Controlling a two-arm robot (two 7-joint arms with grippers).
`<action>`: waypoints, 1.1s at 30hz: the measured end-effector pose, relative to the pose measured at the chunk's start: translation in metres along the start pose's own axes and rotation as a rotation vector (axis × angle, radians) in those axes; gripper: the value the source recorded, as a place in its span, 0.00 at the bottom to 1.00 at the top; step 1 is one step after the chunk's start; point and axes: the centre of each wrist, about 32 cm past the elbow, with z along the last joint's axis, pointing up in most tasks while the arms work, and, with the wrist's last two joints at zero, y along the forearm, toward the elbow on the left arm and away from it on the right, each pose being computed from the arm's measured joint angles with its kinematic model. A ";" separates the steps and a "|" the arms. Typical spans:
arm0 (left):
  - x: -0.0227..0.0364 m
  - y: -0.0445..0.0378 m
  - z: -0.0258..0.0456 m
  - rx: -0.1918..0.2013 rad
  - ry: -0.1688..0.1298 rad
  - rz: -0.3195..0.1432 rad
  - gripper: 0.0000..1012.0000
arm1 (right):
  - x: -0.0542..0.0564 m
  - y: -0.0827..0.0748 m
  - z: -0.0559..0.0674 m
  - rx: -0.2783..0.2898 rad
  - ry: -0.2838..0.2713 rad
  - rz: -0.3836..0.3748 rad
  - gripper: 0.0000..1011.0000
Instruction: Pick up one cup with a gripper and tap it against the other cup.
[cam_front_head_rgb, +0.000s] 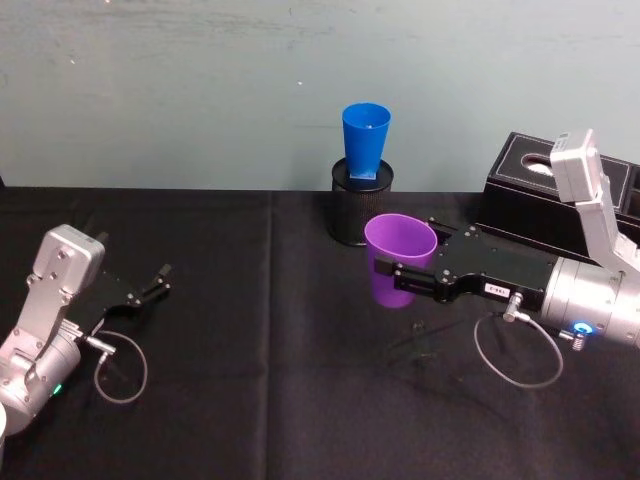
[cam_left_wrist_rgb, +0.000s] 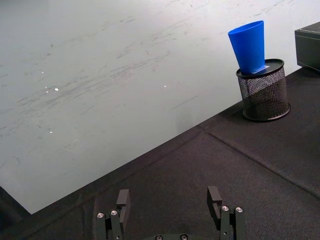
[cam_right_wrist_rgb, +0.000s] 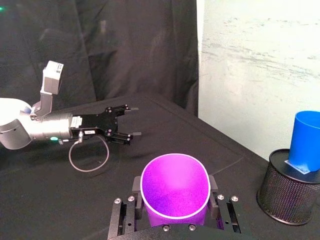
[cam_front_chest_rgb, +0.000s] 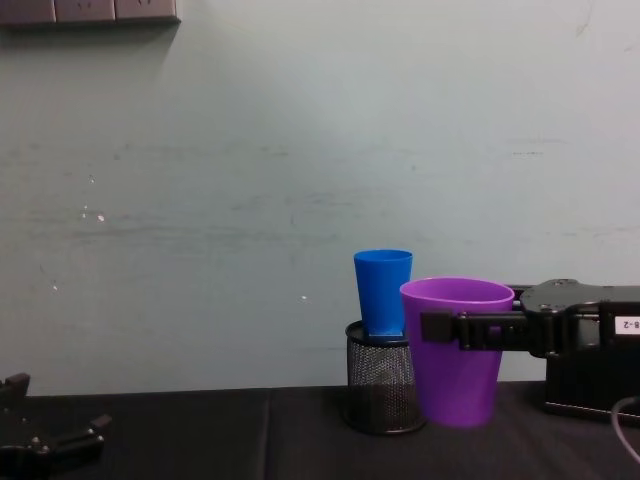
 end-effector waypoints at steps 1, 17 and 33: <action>0.0000 0.0000 0.0000 0.000 0.000 0.000 1.00 | 0.000 0.000 0.000 0.000 0.000 0.000 0.72; 0.0000 0.0000 0.0000 0.000 0.000 0.000 1.00 | 0.000 0.000 0.000 0.000 -0.001 0.000 0.72; 0.0000 0.0000 0.0000 0.000 0.000 0.000 1.00 | 0.000 0.000 0.000 0.000 -0.001 0.000 0.72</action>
